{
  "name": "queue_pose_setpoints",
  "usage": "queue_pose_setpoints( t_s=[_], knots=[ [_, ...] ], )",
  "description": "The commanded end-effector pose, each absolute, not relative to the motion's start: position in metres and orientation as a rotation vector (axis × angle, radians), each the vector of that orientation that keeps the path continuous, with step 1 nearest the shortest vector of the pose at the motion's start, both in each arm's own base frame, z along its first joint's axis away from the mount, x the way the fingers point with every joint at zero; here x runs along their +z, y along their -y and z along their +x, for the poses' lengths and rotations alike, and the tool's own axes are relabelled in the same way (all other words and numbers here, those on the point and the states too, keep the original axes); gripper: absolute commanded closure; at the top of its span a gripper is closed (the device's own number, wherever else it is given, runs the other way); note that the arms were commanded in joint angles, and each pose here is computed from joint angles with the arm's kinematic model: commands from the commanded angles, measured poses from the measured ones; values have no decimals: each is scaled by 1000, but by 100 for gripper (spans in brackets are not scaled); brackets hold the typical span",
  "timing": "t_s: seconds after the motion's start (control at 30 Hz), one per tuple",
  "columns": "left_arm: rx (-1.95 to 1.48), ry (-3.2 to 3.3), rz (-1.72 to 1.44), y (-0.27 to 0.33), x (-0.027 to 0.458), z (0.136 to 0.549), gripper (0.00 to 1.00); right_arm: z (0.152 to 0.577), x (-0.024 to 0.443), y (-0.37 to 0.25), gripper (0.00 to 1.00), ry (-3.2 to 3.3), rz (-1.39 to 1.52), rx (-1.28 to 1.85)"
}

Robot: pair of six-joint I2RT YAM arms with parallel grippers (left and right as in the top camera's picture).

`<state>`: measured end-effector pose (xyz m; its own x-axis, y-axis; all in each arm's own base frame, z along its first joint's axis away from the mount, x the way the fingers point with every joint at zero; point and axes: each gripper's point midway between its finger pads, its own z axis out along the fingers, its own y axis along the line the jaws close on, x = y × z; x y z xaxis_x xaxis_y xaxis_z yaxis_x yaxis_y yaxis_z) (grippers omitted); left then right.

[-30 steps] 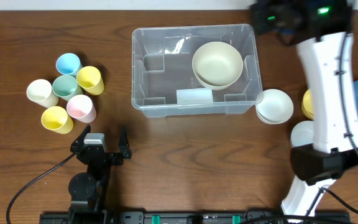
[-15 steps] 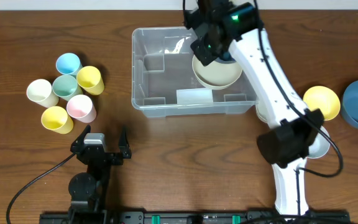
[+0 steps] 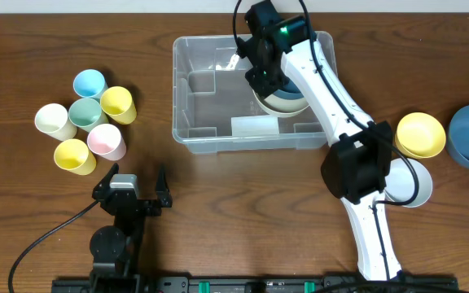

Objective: Pack container
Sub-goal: 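Carry the teal bowl over the bin and lower it onto the cream bowl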

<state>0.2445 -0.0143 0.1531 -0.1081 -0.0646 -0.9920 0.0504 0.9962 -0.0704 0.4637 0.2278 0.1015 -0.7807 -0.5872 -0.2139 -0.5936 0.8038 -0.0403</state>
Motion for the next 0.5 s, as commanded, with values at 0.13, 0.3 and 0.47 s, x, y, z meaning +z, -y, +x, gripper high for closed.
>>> queue_pose_setpoints(
  t_s=[0.13,0.3,0.47],
  knots=[
    [-100,-1723,-25,13,138,244,2,465,99,-225,99,-2789,-887,20],
    [-100,-1723,-25,13,138,244,2,464,99,-225,62,-2792,-889,20],
    [-100,-1723,-25,13,138,244,2,464,99,-225,55,-2790,-890,19]
  ],
)
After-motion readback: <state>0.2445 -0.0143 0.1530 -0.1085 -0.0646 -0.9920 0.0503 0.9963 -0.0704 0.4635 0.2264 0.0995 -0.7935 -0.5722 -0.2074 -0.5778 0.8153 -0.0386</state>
